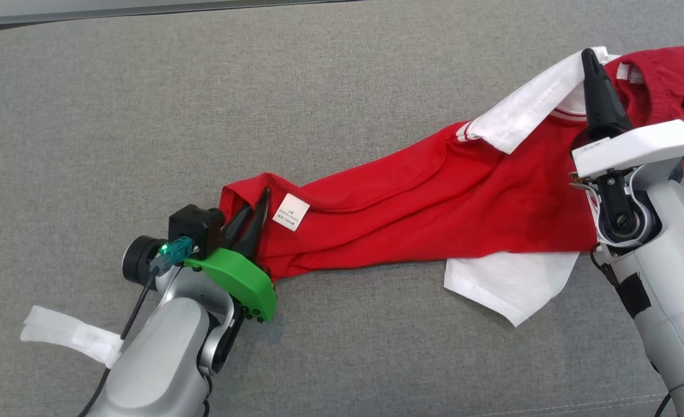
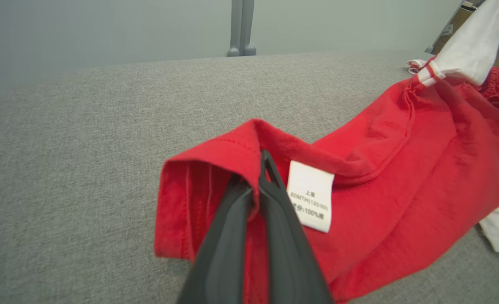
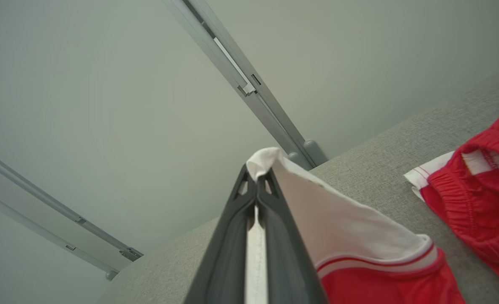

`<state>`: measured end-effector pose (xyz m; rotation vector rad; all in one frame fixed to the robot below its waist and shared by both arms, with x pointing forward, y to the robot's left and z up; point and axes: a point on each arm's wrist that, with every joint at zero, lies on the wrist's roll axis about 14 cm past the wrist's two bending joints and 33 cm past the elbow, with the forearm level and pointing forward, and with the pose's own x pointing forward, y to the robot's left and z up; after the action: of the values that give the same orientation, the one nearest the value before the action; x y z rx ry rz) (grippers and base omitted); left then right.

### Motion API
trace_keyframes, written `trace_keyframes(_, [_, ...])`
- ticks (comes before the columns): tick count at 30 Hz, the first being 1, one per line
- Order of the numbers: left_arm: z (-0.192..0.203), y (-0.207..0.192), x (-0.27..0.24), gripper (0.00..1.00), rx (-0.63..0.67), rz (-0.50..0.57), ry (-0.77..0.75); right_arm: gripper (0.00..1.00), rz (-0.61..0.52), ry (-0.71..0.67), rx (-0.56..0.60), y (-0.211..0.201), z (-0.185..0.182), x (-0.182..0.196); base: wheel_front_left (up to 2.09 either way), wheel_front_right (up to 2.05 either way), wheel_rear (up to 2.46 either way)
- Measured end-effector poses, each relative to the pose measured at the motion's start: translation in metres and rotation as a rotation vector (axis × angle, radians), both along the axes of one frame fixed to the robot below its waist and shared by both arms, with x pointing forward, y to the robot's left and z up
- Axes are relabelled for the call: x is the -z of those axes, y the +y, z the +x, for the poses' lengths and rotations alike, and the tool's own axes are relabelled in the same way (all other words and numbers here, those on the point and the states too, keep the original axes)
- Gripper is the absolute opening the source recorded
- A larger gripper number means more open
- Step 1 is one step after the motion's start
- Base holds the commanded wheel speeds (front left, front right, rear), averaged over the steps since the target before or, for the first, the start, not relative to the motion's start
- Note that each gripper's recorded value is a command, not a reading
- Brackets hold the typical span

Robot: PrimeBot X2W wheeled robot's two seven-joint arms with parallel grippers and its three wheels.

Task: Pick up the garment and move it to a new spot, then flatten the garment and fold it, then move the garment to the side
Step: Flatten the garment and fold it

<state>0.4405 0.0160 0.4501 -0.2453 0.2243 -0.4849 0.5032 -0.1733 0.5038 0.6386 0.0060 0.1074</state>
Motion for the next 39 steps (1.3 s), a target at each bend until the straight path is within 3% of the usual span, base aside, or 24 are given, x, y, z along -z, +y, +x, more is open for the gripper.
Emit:
trace_keyframes(5, [0.004,0.001,-0.014,0.00,-0.020,-0.046,-0.042,0.00,-0.002,-0.008,0.012,-0.005,0.001,-0.003,0.00,0.00,0.00])
trace_keyframes(11, [0.015,0.016,-0.053,0.00,-0.086,-0.191,-0.106,0.00,-0.014,-0.068,0.027,-0.014,0.002,-0.026,0.00,0.00,0.00])
trace_keyframes(19, [0.022,0.057,-0.118,0.00,-0.142,-0.310,-0.265,0.00,-0.055,-0.344,0.079,-0.040,0.001,-0.127,0.00,0.00,0.00])
trace_keyframes(23, [0.026,0.071,-0.172,0.00,-0.122,-0.321,-0.396,0.00,-0.086,-0.494,0.068,-0.036,-0.013,-0.179,0.00,0.00,0.00])
trace_keyframes(27, [0.023,0.077,-0.233,0.00,-0.088,-0.428,-0.488,0.00,-0.108,-0.599,0.048,-0.028,-0.032,-0.216,0.00,0.00,0.00])
trace_keyframes(30, [0.016,0.081,-0.256,0.00,-0.065,-0.404,-0.530,0.00,-0.133,-0.653,0.025,-0.018,-0.047,-0.234,0.00,0.00,0.00])
trace_keyframes(33, [0.004,0.080,-0.283,0.00,-0.019,-0.365,-0.594,0.00,-0.128,-0.731,0.032,-0.020,-0.067,-0.260,0.00,0.00,0.00])
trace_keyframes(39, [-0.045,0.068,-0.357,0.00,0.076,-0.431,-0.821,0.00,-0.113,-0.928,0.117,-0.047,-0.121,-0.320,0.00,0.00,0.00])
